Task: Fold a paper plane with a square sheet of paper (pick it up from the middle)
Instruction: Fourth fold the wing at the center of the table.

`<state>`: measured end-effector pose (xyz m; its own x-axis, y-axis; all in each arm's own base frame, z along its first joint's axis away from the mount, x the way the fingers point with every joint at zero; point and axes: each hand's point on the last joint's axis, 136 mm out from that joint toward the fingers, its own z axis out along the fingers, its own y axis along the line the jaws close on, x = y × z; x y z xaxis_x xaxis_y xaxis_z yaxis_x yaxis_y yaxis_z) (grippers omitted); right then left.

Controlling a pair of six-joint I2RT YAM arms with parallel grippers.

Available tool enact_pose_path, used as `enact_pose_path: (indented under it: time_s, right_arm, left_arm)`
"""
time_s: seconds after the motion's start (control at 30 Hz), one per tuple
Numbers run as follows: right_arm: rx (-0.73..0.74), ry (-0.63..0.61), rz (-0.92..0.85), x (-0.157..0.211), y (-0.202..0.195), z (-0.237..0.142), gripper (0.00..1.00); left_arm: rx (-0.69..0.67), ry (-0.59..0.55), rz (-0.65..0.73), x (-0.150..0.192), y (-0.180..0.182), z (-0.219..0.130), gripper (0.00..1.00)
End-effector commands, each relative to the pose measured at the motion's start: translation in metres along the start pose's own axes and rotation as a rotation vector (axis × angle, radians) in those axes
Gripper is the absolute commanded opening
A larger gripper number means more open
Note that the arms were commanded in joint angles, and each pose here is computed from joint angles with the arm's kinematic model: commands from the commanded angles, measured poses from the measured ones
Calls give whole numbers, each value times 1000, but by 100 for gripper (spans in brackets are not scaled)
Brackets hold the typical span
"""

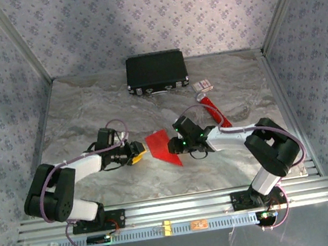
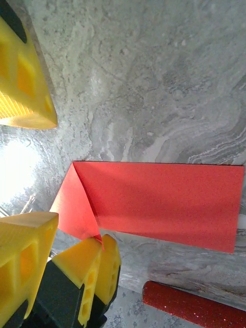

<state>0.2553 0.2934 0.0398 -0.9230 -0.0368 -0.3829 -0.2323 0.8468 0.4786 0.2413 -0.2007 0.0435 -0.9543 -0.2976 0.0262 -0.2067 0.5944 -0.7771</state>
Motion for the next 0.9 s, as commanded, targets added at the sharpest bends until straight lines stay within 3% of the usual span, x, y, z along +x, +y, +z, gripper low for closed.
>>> enact_pose_path:
  time_s: [0.0, 0.2, 0.87]
  right_arm:
    - [-38, -4, -22, -8, 10, -1, 32]
    - [-55, -5, -23, -6, 10, -3, 19]
    - [-240, -78, 21, -13, 17, -22, 10]
  left_arm:
    - [32, 3, 6, -5, -10, 0, 46]
    - [41, 9, 4, -7, -13, 1, 46]
    - [149, 78, 17, -14, -46, 18, 54]
